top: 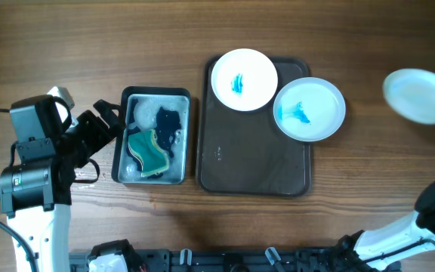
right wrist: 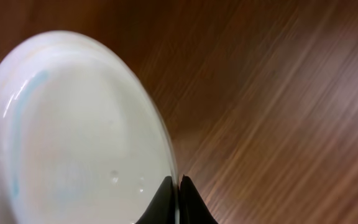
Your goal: Clean dirty plates on tray and stack at the side
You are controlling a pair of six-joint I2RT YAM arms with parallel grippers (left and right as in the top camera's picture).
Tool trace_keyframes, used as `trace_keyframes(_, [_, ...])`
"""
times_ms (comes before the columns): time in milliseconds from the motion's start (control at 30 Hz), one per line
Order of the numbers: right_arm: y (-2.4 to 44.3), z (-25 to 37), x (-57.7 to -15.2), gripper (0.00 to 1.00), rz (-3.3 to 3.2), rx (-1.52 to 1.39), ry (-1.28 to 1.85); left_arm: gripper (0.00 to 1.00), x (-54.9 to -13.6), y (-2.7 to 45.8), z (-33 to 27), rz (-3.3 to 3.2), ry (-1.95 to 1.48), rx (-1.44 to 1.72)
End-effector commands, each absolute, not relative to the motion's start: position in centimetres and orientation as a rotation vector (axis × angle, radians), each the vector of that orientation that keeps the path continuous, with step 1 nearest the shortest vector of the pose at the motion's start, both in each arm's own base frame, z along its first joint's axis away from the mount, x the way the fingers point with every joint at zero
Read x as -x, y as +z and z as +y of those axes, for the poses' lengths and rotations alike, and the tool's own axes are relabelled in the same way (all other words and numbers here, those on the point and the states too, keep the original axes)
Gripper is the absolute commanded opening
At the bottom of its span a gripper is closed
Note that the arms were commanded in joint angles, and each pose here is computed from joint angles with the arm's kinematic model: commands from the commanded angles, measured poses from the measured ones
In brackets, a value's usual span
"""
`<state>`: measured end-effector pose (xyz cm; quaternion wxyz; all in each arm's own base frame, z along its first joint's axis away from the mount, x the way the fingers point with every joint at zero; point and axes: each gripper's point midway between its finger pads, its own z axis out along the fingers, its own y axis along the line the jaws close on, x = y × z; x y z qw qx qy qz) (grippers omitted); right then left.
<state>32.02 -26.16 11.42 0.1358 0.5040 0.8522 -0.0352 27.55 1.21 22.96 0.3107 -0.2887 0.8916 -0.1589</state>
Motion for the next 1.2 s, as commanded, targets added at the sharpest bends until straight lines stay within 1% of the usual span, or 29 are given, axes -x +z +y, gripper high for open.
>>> trace_keyframes(0, [6.5,-22.0,-30.8,0.04,2.639,-1.369,-0.153,1.00,-27.7,23.8,1.2,2.331,-0.435,0.746])
trace_keyframes(133, [2.4,-17.4,-29.6,0.04,2.782,-1.266,-0.218,1.00,-27.7,23.8,1.2,2.331,-0.435,0.746])
trace_keyframes(233, [2.3,-15.2,-29.6,0.06,2.845,-1.177,-0.265,1.00,-27.7,23.8,1.2,2.331,-0.435,0.746])
trace_keyframes(267, [2.9,-14.5,-29.9,0.22,2.853,-1.127,-0.278,1.00,-27.7,23.8,1.2,2.331,-0.435,0.746])
trace_keyframes(300, [3.6,-14.1,-30.2,0.30,2.845,-1.092,-0.297,1.00,-27.7,23.8,1.2,2.332,-0.435,0.747])
trace_keyframes(367, [5.4,-13.4,-30.7,0.40,2.810,-1.031,-0.311,1.00,-27.7,23.8,1.2,2.331,-0.435,0.746])
trace_keyframes(433, [8.4,-12.4,-31.8,0.61,2.732,-0.953,-0.270,1.00,-27.7,23.8,1.2,2.331,-0.435,0.746])
trace_keyframes(467, [9.6,-11.7,-32.5,0.66,2.709,-0.887,-0.208,1.00,-27.7,23.8,1.2,2.331,-0.435,0.747])
trace_keyframes(600, [12.5,-5.3,-36.3,0.66,2.650,-0.414,0.304,1.00,-27.7,23.8,1.2,2.331,-0.435,0.747])
trace_keyframes(667, [11.6,-5.0,-36.6,0.65,2.666,-0.416,0.312,1.00,-27.7,23.8,1.2,2.331,-0.435,0.746])
trace_keyframes(733, [9.4,-4.6,-37.4,0.66,2.704,-0.391,0.313,1.00,-27.7,23.8,1.2,2.331,-0.435,0.746])
trace_keyframes(833, [6.0,-4.3,-38.1,0.70,2.764,-0.363,0.314,1.00,-27.7,23.8,1.2,2.331,-0.435,0.746])
trace_keyframes(867, [4.9,-4.3,-38.3,0.69,2.782,-0.370,0.313,1.00,-27.7,23.8,1.2,2.331,-0.435,0.746])
trace_keyframes(900, [3.8,-4.5,-38.4,0.64,2.800,-0.380,0.306,1.00,-27.7,23.8,1.2,2.331,-0.435,0.746])
trace_keyframes(933, [2.9,-4.7,-38.3,0.53,2.819,-0.392,0.294,1.00,-27.7,23.8,1.2,2.331,-0.435,0.746])
trace_keyframes(967, [2.3,-4.7,-38.2,0.38,2.834,-0.398,0.292,1.00,-27.7,23.8,1.2,2.331,-0.435,0.746])
trace_keyframes(1000, [2.0,-4.7,-38.1,0.04,2.843,-0.401,0.294,1.00,-27.7,23.8,1.2,2.331,-0.435,0.746])
trace_keyframes(1067, [2.2,-4.7,-37.8,0.04,2.847,-0.433,0.296,1.00,-27.7,23.8,1.2,2.331,-0.435,0.746])
trace_keyframes(1167, [4.3,-4.6,-37.3,0.04,2.827,-0.435,0.292,1.00,-27.7,23.8,1.2,2.331,-0.435,0.746])
